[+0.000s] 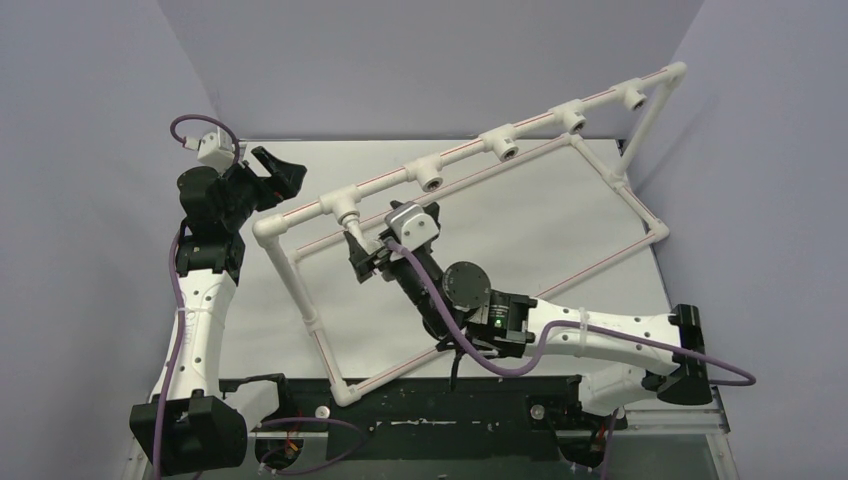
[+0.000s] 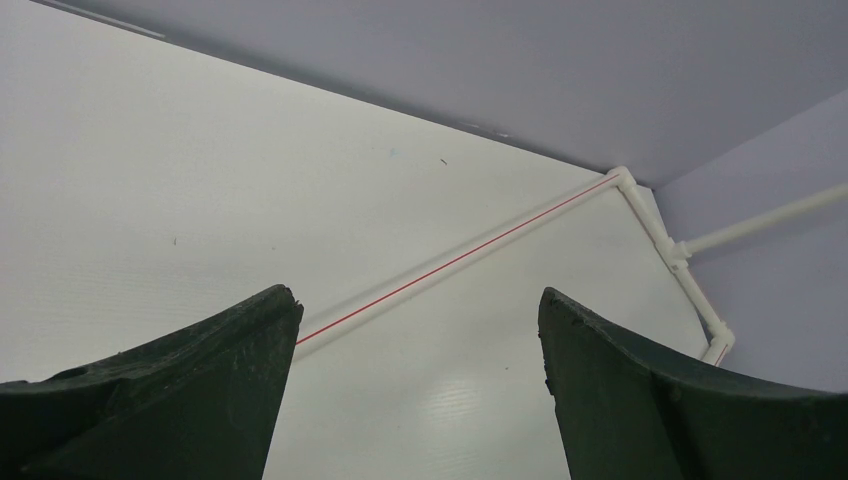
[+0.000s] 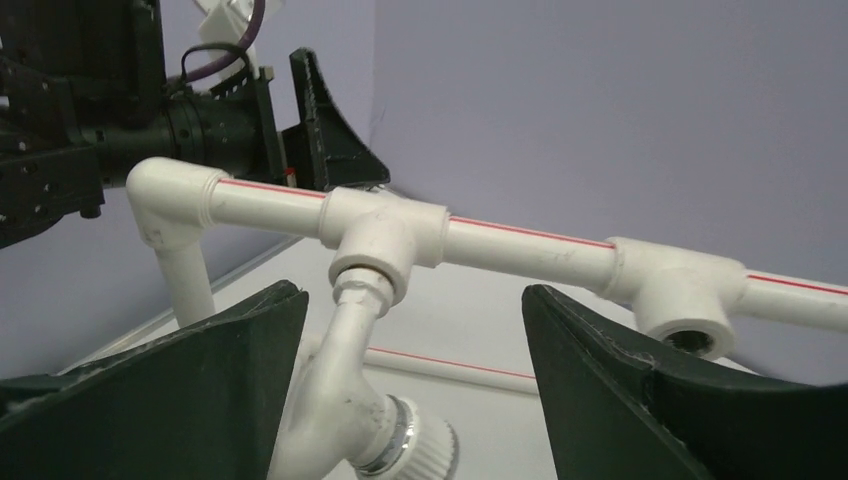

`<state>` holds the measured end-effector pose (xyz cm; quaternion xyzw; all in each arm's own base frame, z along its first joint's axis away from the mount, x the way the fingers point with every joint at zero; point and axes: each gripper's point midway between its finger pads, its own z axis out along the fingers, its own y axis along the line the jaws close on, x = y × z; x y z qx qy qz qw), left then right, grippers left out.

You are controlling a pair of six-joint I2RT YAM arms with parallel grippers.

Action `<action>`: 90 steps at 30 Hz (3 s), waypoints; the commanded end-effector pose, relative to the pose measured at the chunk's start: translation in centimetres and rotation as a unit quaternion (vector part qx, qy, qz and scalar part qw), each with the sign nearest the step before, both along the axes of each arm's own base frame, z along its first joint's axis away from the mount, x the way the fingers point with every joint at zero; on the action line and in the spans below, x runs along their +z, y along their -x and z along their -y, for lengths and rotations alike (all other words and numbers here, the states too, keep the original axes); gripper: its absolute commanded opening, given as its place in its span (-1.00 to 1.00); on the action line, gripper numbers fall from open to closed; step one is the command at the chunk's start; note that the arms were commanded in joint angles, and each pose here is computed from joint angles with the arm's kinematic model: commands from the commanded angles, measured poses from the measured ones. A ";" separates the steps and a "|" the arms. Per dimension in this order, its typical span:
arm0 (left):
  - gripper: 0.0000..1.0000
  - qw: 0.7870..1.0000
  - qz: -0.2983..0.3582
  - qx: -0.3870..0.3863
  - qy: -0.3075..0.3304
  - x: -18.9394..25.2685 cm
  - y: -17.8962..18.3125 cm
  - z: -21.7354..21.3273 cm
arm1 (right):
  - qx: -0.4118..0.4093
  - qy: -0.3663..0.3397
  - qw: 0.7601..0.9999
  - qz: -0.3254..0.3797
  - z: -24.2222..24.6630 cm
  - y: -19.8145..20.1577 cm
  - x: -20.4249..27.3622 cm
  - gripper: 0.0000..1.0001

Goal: Install the water faucets

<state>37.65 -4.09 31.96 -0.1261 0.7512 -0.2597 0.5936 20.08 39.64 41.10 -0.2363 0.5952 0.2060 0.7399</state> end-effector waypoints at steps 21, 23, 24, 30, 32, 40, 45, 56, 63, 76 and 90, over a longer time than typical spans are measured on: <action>0.73 0.998 0.059 -0.003 -0.005 7.2 -1.8 0.7 | -0.139 -0.029 0.990 -0.022 18.9 -0.1 1.2 1.00; 0.73 0.998 0.065 0.005 -0.010 8.4 -1.9 0.4 | -0.147 -0.020 0.989 -0.025 19.5 -0.1 0.0 1.00; 0.73 0.997 0.071 0.008 -0.012 9.1 -1.9 0.3 | -0.154 -0.014 0.988 -0.026 19.8 -0.2 -0.7 1.00; 0.74 0.994 0.109 0.006 -0.019 14.6 -1.2 0.3 | -0.190 0.056 0.980 -0.034 20.2 -1.9 -5.7 1.00; 0.75 0.992 0.126 -0.014 -0.016 16.3 -0.5 1.0 | -0.186 0.083 0.978 -0.043 19.9 -3.1 -7.6 1.00; 0.78 0.975 0.175 -0.135 0.024 20.3 4.1 5.4 | -0.237 0.089 0.962 -0.099 23.5 -10.3 -14.7 1.00; 0.78 0.959 0.201 -0.192 0.047 21.3 7.5 8.1 | -0.280 0.058 0.951 -0.121 27.8 -14.1 -18.3 1.00; 0.82 0.948 0.215 -0.233 -0.025 20.9 12.3 12.6 | -0.427 -0.004 0.895 -0.131 40.7 -16.4 -27.6 1.00; 0.84 0.944 0.219 -0.243 -0.049 19.7 14.2 13.3 | -0.420 0.024 0.896 -0.143 41.8 -17.5 -31.0 1.00; 0.85 0.927 0.244 -0.280 -0.051 19.1 16.2 14.3 | -0.390 0.033 0.908 -0.148 41.7 -17.5 -33.4 1.00; 0.86 0.919 0.255 -0.294 -0.060 19.2 18.8 14.4 | -0.381 0.029 0.908 -0.170 42.0 -18.5 -34.0 1.00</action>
